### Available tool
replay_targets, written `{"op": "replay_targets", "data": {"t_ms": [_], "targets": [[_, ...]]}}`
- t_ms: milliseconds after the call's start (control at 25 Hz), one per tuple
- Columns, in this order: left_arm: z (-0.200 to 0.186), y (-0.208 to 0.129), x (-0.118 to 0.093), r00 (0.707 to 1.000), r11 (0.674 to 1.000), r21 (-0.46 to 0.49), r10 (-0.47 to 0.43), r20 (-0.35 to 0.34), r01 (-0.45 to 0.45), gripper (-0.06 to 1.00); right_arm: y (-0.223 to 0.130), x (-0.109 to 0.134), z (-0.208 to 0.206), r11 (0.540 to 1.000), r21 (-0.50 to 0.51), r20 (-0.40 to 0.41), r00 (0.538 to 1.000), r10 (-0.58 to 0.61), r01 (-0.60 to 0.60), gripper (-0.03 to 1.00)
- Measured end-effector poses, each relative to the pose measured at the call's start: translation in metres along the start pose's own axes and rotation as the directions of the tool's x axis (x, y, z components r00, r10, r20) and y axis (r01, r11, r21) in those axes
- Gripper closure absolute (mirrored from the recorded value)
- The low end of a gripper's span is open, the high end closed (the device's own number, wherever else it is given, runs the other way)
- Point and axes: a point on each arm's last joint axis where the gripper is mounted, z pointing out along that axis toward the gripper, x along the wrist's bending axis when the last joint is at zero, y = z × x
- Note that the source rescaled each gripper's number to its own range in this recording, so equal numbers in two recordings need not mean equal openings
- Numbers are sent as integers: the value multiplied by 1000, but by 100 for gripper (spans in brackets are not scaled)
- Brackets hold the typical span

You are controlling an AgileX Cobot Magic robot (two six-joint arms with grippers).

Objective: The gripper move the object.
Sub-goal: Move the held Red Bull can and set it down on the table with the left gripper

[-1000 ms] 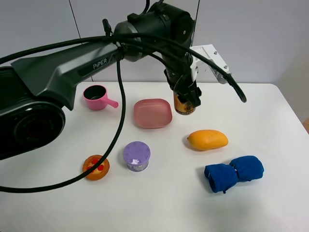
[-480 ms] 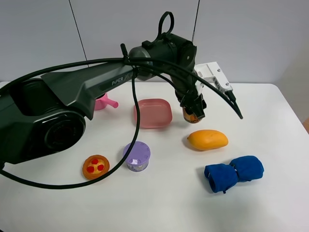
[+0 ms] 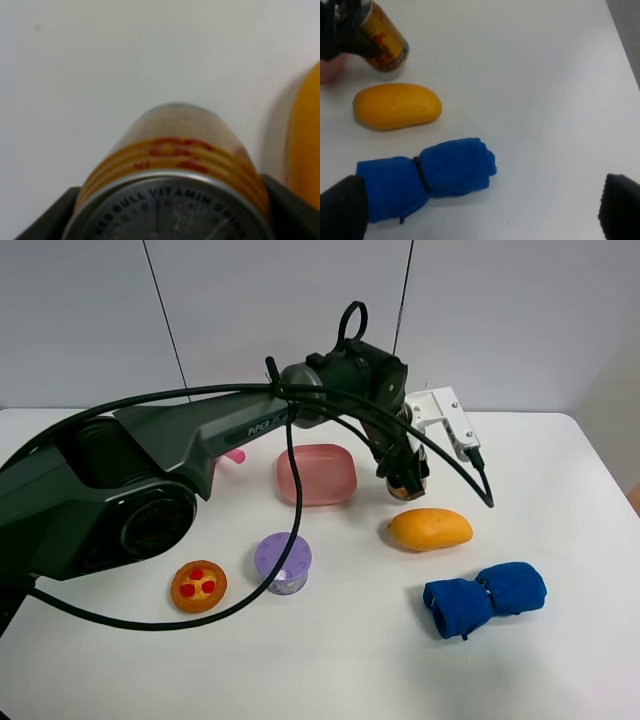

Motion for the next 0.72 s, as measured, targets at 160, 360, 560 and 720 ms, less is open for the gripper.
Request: {"op": "replay_targets", "data": {"t_ms": [160,360,560,720], "targets": [[9,-5,-2,1000,1000,19,19,-4,-18,93,0,0,0,1000,0,0,1000,0,0,-3],[13,-6,2,1000,1000,3,17,-20,-17,93,0,0,0,1000,0,0,1000,0,0,-3],[14,-7,3,1000,1000,-2,18,-25,-18,93,0,0,0,1000,0,0,1000,0,0,-3],[14,-7,3,999,1000,-3,20,-25,-20,93,0,0,0,1000,0,0,1000,0,0,-3]]}}
